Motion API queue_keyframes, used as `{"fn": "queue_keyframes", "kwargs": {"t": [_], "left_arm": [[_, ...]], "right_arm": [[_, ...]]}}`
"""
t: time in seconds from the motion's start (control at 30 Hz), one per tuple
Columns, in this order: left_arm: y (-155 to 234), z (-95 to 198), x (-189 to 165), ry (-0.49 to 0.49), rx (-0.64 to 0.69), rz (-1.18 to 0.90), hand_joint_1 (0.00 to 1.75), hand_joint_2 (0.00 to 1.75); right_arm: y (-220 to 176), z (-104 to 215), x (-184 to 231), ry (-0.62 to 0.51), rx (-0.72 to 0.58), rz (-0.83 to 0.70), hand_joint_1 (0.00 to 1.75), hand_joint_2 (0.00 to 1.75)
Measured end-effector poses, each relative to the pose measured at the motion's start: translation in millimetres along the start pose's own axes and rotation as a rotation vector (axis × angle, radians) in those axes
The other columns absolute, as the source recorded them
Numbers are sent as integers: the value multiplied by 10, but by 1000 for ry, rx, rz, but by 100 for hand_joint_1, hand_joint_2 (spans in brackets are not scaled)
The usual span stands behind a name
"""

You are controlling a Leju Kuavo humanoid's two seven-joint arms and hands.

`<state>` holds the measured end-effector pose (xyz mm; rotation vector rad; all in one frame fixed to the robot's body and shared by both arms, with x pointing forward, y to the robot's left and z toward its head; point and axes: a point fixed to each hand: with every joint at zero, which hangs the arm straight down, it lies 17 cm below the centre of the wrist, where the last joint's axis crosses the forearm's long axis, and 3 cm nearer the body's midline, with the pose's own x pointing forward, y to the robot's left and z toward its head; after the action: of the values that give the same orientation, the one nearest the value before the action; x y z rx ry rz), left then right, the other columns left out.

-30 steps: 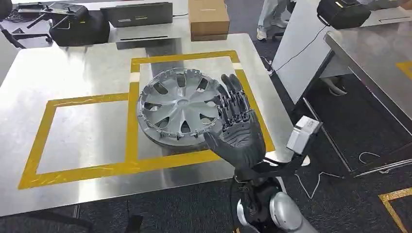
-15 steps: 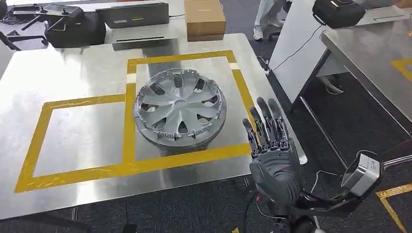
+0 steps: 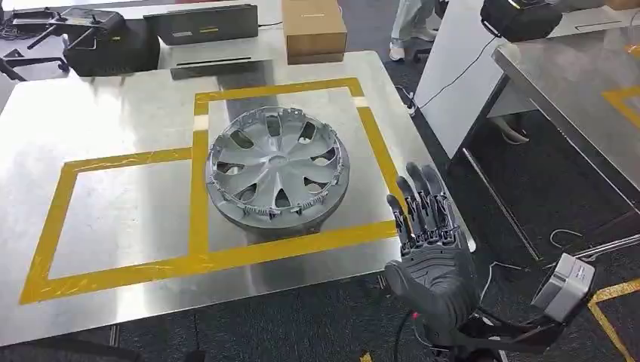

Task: Take the parts from the cabinet and place them on the table.

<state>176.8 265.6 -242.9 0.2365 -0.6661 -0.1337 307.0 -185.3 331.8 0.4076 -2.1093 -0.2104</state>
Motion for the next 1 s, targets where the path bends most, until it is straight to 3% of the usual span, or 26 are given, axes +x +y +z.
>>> {"fn": "queue_keyframes", "kwargs": {"t": [0.43,1.0], "left_arm": [[-261,16,181,-12,-12,5,0,0],[-128,0,85,13,18,-15,0,0]], "right_arm": [[-16,-43,-88,58,2,-71,0,175],[7,-32,-116,64,13,-118,0,175]]}}
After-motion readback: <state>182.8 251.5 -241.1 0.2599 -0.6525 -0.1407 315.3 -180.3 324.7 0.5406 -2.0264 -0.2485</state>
